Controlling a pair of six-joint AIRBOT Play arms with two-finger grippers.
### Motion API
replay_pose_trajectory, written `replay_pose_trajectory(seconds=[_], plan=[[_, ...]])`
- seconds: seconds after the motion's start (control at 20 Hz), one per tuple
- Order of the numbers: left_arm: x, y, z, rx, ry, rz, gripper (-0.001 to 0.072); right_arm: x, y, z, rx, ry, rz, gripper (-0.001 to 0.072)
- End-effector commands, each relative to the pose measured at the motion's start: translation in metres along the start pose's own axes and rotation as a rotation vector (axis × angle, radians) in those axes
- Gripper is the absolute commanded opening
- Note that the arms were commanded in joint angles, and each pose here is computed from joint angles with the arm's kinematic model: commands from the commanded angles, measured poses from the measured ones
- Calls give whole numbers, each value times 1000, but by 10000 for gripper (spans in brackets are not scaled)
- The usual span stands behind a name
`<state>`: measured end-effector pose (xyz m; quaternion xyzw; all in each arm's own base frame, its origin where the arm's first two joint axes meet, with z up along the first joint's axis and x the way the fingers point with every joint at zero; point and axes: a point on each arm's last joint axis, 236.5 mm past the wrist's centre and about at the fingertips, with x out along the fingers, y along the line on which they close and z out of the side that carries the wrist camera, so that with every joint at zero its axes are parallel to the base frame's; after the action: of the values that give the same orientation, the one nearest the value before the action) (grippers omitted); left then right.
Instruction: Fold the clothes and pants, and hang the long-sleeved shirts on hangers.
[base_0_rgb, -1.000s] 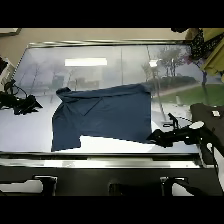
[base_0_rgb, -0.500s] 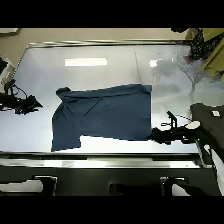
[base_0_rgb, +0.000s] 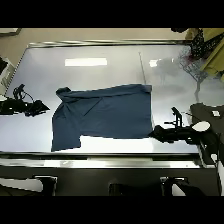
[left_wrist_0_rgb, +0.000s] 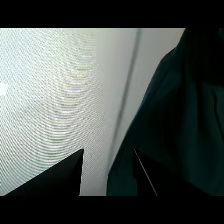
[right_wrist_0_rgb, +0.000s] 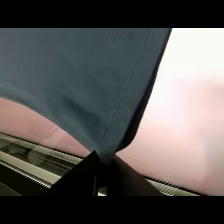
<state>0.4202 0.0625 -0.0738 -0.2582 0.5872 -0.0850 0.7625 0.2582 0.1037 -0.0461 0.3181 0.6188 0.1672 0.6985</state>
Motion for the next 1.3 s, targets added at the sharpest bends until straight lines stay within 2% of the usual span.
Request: replay_pose_trajectory(seconds=[0.0, 0.3, 1.15, 1.2, 1.25], plan=[[8, 6, -18, 5, 53, -36, 364, -3, 4, -2, 14, -3, 4, 34], [12, -13, -23, 11, 52, -127, 365, -3, 4, -1, 17, -6, 4, 34], [35, -14, -45, 9, 108, -131, 362, -3, 2, 5, 22, -29, -4, 34], [38, -16, -46, 13, 115, -131, 345, -3, 2, 5, 23, -29, -4, 34], [40, -17, -46, 18, 116, -130, 230, -3, 2, 5, 25, -29, -4, 34]])
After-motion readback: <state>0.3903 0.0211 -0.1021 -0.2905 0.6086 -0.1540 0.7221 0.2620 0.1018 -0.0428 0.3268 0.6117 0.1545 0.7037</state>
